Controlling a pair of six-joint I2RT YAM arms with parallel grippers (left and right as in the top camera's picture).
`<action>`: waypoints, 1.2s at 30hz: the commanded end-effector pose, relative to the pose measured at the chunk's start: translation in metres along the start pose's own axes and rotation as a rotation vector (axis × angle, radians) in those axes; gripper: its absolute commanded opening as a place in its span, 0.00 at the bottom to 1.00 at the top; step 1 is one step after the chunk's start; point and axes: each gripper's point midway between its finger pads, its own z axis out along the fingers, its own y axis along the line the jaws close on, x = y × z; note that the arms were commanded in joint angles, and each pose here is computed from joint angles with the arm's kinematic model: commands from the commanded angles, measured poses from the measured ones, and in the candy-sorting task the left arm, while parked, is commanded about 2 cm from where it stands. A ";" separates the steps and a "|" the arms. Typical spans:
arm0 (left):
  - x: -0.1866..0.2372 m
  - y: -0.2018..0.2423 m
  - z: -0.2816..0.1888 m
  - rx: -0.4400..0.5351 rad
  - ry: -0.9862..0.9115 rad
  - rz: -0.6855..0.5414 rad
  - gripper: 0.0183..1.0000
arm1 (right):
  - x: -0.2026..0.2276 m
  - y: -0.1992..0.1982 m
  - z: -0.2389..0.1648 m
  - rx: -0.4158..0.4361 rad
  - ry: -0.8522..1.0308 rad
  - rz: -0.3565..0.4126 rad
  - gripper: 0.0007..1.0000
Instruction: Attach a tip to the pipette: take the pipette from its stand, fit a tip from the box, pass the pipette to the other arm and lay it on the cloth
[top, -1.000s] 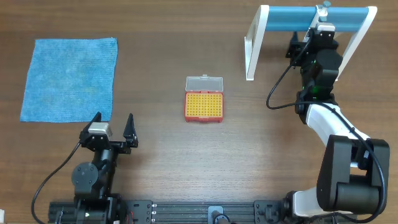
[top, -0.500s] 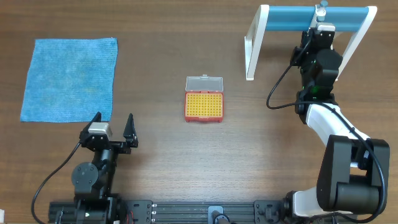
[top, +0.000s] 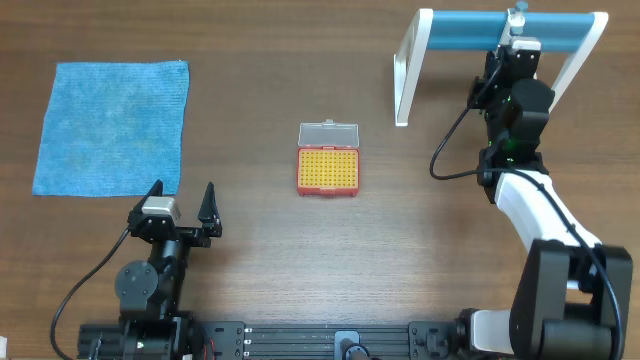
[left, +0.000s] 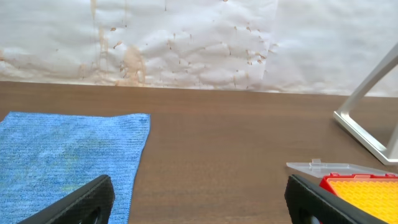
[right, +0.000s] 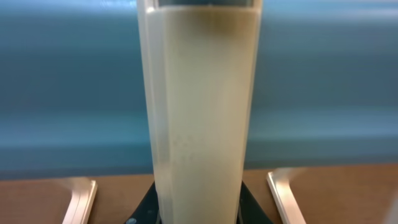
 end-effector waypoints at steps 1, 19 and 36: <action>0.001 -0.003 0.000 0.018 0.001 0.014 0.89 | -0.057 0.005 -0.025 -0.018 -0.124 0.005 0.07; 0.001 -0.003 0.000 0.018 0.001 0.014 0.89 | -0.085 0.136 -0.137 -0.368 -0.312 -0.012 0.08; 0.001 -0.003 0.000 0.018 0.001 0.014 0.89 | -0.014 0.173 -0.245 -0.733 -0.540 0.065 0.07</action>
